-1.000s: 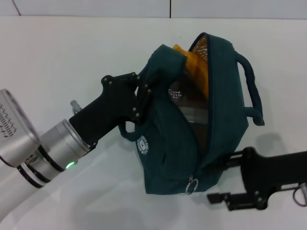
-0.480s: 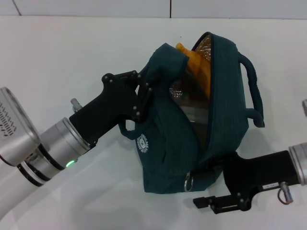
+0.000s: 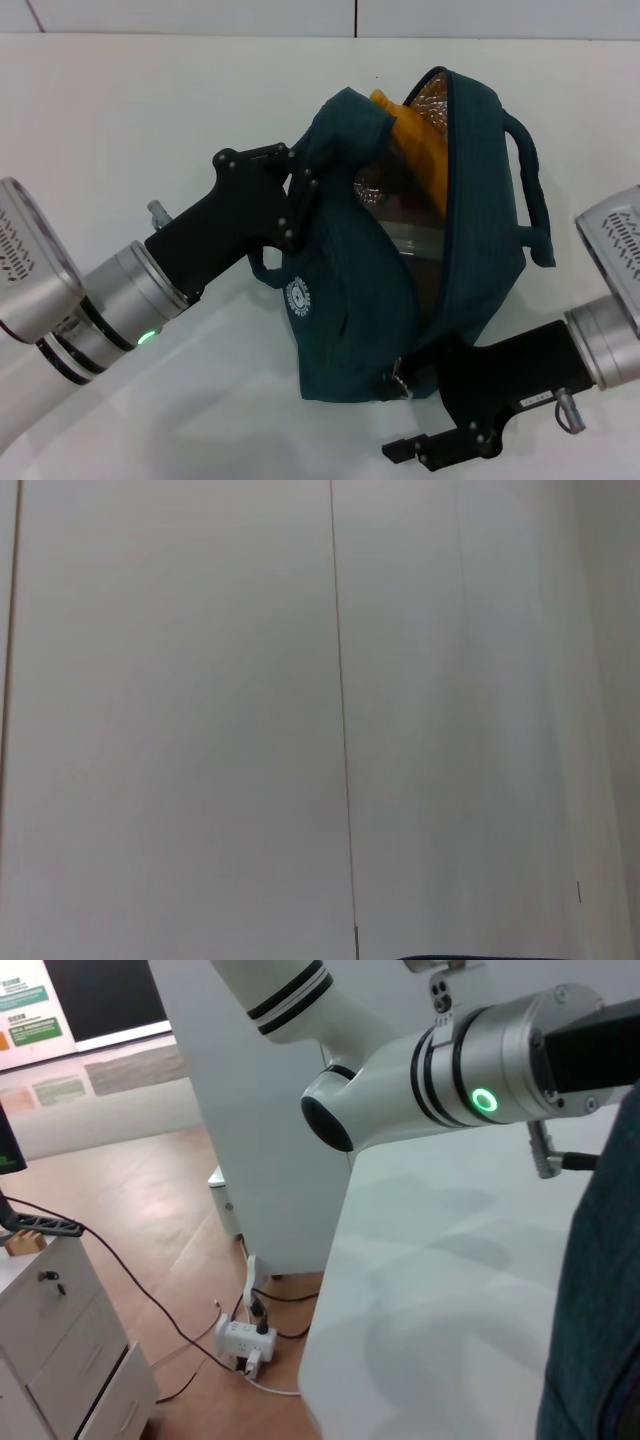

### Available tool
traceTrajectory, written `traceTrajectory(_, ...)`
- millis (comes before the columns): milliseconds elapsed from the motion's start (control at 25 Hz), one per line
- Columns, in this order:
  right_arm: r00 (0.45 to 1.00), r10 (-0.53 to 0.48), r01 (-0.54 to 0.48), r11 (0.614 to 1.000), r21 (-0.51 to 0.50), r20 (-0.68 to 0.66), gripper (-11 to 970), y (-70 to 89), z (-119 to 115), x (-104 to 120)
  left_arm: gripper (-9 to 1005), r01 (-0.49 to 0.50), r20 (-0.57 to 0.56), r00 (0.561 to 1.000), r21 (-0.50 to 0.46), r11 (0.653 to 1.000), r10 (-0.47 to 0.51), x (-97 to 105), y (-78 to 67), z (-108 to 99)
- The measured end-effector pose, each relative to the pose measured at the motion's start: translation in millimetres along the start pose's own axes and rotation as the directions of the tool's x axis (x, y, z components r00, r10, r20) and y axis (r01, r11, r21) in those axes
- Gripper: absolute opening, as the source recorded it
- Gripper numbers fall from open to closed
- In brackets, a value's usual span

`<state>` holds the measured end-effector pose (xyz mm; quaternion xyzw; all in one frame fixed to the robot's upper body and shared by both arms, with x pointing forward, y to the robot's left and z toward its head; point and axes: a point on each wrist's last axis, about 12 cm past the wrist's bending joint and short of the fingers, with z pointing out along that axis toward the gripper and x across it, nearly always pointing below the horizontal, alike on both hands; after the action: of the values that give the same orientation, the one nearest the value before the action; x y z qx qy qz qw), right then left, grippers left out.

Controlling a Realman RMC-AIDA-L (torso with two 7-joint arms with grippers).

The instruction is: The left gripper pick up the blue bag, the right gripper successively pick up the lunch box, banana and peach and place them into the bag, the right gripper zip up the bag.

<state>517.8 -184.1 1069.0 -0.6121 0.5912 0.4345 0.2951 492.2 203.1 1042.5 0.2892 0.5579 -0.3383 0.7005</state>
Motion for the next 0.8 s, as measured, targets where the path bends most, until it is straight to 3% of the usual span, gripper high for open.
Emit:
traceTrajectory(360,1.0,-0.008,0.008,1.0,0.005,0.007,572,-1.0,-1.2,-1.1,115,-0.001,0.001,1.0,0.0,1.0,0.001,-0.3,0.4,0.8)
traceTrajectory(600,0.998,-0.063,0.063,0.998,0.012,0.014,500,-1.0,-1.5,-1.0,117,-0.004,0.003,1.0,-0.003,1.0,0.004,-0.8,1.6,1.9)
traceTrajectory(800,0.993,-0.108,0.108,0.994,0.012,0.042,307,0.6,-3.4,-2.9,117,-0.007,0.008,1.0,-0.002,1.0,0.007,-1.8,2.6,3.7)
